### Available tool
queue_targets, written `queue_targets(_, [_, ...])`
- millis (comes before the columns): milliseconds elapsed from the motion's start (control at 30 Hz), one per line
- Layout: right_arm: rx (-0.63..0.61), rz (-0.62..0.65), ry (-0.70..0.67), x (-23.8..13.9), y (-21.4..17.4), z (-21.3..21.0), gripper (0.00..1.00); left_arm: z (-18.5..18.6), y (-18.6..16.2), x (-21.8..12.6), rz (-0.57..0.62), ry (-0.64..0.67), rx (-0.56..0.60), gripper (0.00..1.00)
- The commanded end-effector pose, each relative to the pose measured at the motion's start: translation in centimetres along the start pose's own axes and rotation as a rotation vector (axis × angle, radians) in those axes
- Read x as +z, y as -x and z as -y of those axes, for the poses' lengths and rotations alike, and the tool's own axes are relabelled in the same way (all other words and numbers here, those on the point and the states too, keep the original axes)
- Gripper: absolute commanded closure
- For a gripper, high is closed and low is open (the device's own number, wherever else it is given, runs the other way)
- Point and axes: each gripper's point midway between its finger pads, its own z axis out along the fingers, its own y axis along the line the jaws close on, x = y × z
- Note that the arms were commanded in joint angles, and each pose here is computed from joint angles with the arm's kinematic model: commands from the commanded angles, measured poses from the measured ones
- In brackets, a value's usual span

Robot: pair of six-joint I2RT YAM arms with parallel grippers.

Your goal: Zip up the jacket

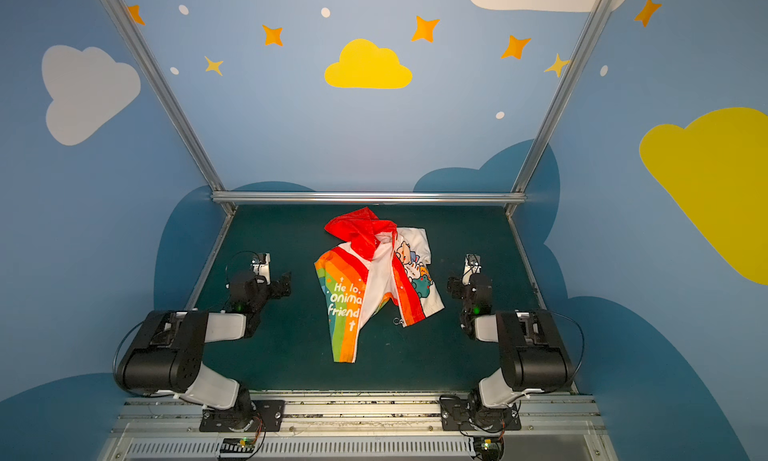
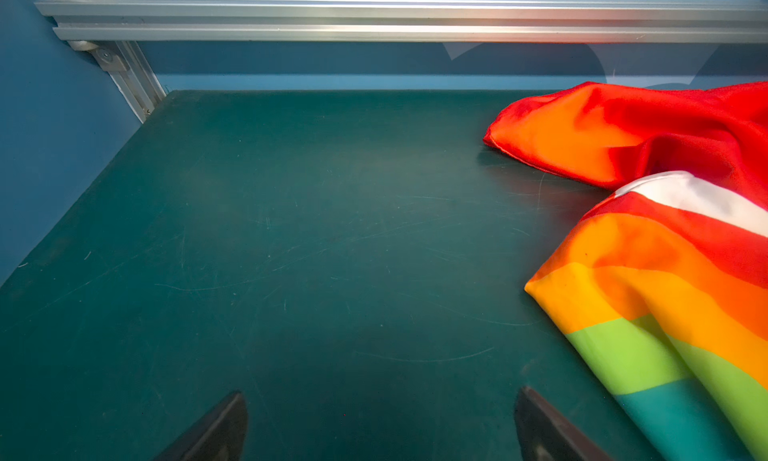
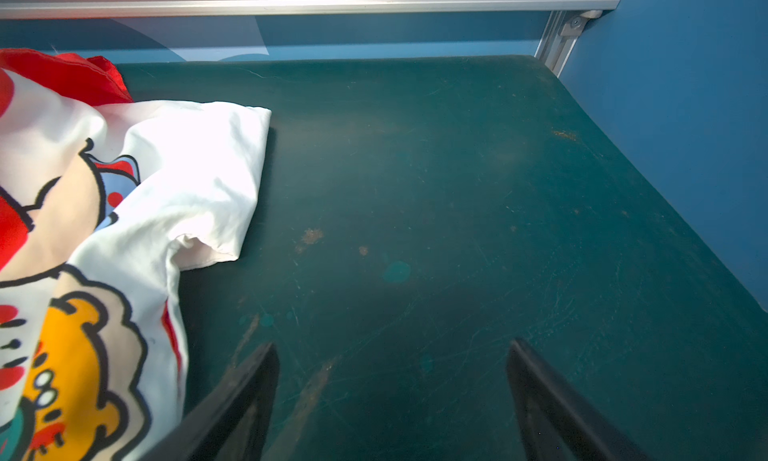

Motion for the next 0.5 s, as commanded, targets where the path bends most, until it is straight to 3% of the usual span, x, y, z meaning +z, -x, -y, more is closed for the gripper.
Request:
queue_targets(0, [0.009,0.031,0.002,0.0,1.2,0.1,0.14,0.1,0.8,0.0,0.014,-0.008,-0.003,0.01])
queue_targets(100, [-0.02,0.033,-0.089,-0.8,3.2,0.5,0.14,-1.1,2.0,-0.4,0.054,0.062,-0.018,0.01])
queue_targets(167, [0.004,-0.096,-0.156,-2.1,4.3,0.9,0.14,-1.6,3.7,-1.3,0.03,0.134,-0.012,0.01])
queue_targets(233, [0.092,-0.175,-0.167,-4.2,5.8,0.7,0.14,-1.6,5.5,-3.0,-0.067,0.149,-0.068,0.01])
queue_targets(367, [0.259,-0.308,-0.019,-9.4,6.5,-3.1,0.14,0.7,5.8,-6.2,-0.264,0.064,-0.152,0.01])
queue_targets(433, [0.363,-0.386,0.102,-12.0,5.6,-5.8,0.14,1.3,4.2,-8.0,-0.389,0.088,-0.267,0.01])
queue_targets(467, [0.43,-0.451,0.153,-13.3,4.6,-7.2,0.14,2.5,3.8,-8.6,-0.429,0.036,-0.304,0.01])
